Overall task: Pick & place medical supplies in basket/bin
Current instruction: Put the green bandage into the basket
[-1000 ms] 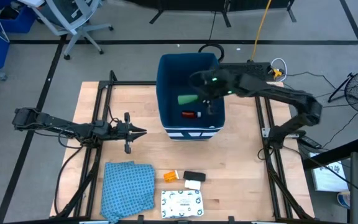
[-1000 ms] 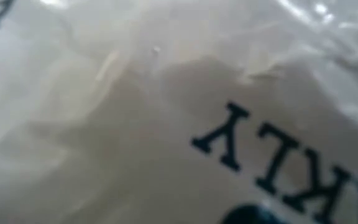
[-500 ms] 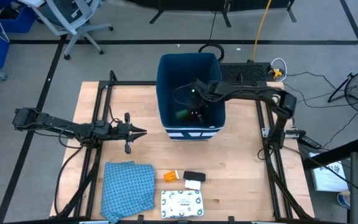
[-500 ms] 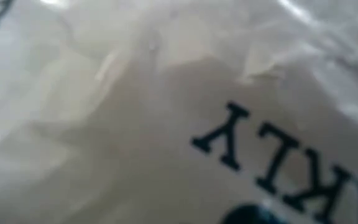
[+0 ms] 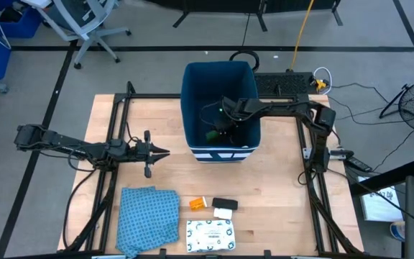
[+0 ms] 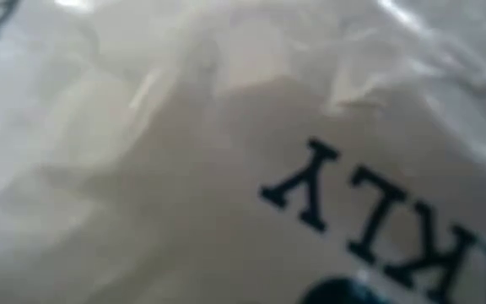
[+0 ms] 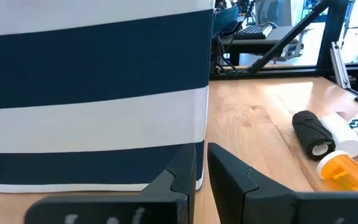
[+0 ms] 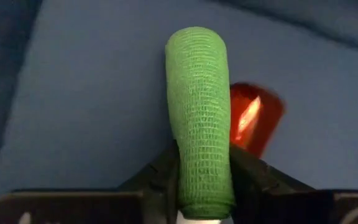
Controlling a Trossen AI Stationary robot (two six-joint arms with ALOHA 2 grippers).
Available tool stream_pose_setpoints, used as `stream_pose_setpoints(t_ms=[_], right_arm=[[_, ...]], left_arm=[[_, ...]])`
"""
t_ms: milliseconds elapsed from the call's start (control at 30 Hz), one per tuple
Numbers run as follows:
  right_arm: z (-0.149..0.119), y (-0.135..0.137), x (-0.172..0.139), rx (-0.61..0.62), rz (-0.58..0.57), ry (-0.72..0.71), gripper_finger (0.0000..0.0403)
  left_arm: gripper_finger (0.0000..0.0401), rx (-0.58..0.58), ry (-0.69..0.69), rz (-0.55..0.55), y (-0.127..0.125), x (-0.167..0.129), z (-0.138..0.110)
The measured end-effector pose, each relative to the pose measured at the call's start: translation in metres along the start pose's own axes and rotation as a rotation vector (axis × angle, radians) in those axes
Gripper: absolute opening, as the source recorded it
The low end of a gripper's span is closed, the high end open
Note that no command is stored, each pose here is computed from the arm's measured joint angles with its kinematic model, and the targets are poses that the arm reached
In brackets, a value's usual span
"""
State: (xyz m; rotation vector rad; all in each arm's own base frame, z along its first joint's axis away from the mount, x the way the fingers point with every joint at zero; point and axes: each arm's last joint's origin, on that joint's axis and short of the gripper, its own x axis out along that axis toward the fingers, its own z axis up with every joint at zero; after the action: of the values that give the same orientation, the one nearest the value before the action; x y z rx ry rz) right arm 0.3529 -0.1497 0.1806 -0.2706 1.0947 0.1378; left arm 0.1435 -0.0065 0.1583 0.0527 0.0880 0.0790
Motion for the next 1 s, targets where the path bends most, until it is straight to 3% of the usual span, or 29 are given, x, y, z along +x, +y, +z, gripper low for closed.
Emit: stream_pose_setpoints(t_ms=[267,500,633,833,1000], right_arm=[[0.012,-0.002,-0.053,-0.010,-0.119,-0.123,0.0147],[0.018,0.011,-0.141,-0.019,-0.271,-0.298,0.0175],[0.015,0.030,-0.200,0.006,-0.320,-0.461,0.0174],[-0.003,0.075,-0.276,0.008,-0.223,-0.739,0.0164],[-0.024,0.090,-0.291,0.064,-0.394,-0.781,0.0132]], left_arm=[[0.0047,-0.001,0.002,0.000,0.000,0.000,0.000],[0.0047,-0.003,0.002,0.000,0.000,0.000,0.000],[0.0047,-0.002,0.004,0.000,0.000,0.000,0.000],[0.0047,-0.003,0.002,0.000,0.000,0.000,0.000],[0.0047,-0.005,-0.013,0.001,0.000,0.000,0.001]])
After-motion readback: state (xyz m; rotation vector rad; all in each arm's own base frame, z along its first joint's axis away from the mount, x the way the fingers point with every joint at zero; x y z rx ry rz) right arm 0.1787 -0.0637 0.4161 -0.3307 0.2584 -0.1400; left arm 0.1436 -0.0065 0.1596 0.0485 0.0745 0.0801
